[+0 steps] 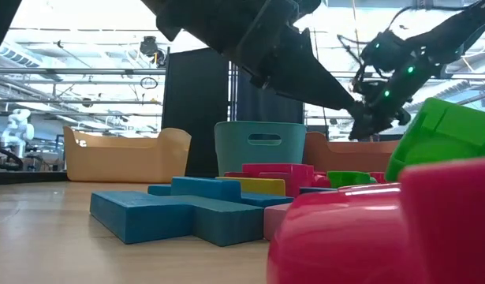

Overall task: Sort blocks by size
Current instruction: Put the blue arch block into the orange bin

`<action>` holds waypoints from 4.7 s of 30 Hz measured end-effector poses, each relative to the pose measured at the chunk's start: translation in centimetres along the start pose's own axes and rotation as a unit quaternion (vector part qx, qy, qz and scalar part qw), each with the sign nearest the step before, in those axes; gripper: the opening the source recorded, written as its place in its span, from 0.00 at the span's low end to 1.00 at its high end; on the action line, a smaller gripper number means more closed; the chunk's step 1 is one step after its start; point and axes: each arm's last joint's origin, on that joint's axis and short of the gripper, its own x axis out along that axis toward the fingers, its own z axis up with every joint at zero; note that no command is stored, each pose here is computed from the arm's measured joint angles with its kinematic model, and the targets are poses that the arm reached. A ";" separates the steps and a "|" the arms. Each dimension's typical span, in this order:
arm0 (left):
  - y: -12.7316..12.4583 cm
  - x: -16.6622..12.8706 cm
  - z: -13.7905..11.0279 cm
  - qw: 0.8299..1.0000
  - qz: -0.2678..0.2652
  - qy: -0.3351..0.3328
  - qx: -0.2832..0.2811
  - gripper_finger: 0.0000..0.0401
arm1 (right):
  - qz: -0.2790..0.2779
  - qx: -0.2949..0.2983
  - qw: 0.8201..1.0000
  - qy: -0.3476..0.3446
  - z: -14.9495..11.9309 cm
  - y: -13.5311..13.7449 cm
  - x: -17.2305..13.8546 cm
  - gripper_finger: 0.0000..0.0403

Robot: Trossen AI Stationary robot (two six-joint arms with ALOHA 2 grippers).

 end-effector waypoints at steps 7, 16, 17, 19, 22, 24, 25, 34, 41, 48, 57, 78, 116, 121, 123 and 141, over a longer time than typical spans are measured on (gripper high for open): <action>-0.2 0.0 0.4 0.999 -0.038 -0.025 -0.005 0.48 | 0.151 -0.007 0.988 -0.012 0.1 2.4 -2.7 0.32; -1.2 0.3 0.8 0.995 -0.077 -0.060 -0.027 0.48 | 0.262 -0.073 0.961 0.045 -2.5 6.4 -6.0 0.32; -1.5 0.5 0.7 0.994 -0.081 -0.057 -0.035 0.48 | 0.272 -0.085 0.957 0.057 -3.0 6.8 -6.4 0.32; -1.9 1.0 0.5 0.993 -0.084 -0.068 -0.053 0.48 | 0.292 -0.110 0.947 0.079 -3.9 7.6 -7.2 0.32; -2.4 1.7 -0.1 0.991 -0.090 -0.059 -0.085 0.48 | 0.321 -0.136 0.930 0.112 -5.3 8.6 -8.5 0.32; -2.8 2.0 -0.5 0.990 -0.084 -0.050 -0.105 0.48 | 0.346 -0.149 0.919 0.121 -6.1 9.4 -9.5 0.32; -3.0 2.2 -0.6 0.989 -0.079 -0.052 -0.115 0.48 | 0.359 -0.155 0.912 0.125 -6.5 9.8 -10.0 0.32; -4.9 2.1 -0.4 0.983 -0.051 -0.054 -0.167 0.48 | 0.452 -0.223 0.849 0.160 -10.6 13.1 -13.9 0.32; -6.7 1.7 -0.7 0.983 -0.010 -0.035 -0.181 0.48 | 0.488 -0.293 0.804 0.176 -14.6 15.6 -15.4 0.32; -6.9 1.6 -0.7 0.983 0.017 -0.036 -0.180 0.48 | 0.489 -0.311 0.793 0.187 -16.6 16.4 -15.7 0.32; -5.8 1.8 -0.8 0.982 0.032 -0.035 -0.184 0.48 | 0.458 -0.332 0.806 0.175 -17.6 16.9 -15.0 0.32; -5.5 1.9 -0.9 0.982 0.038 -0.033 -0.183 0.48 | 0.430 -0.372 0.812 0.129 -17.5 16.9 -14.5 0.12; -4.6 2.0 -1.1 0.983 0.050 -0.025 -0.173 0.48 | 0.125 -0.218 0.963 -0.093 -3.2 7.7 -9.7 0.05; -4.5 2.1 -1.1 0.983 0.052 -0.025 -0.173 0.48 | 0.041 -0.188 0.978 -0.083 -1.6 5.3 -7.6 0.05; -4.3 2.1 -1.1 0.983 0.053 -0.024 -0.174 0.48 | 0.018 -0.173 0.982 -0.076 -1.1 4.4 -6.7 0.05; -4.1 2.1 -1.2 0.983 0.055 -0.022 -0.175 0.48 | -0.021 -0.080 0.996 0.036 -0.3 -1.3 0.4 0.06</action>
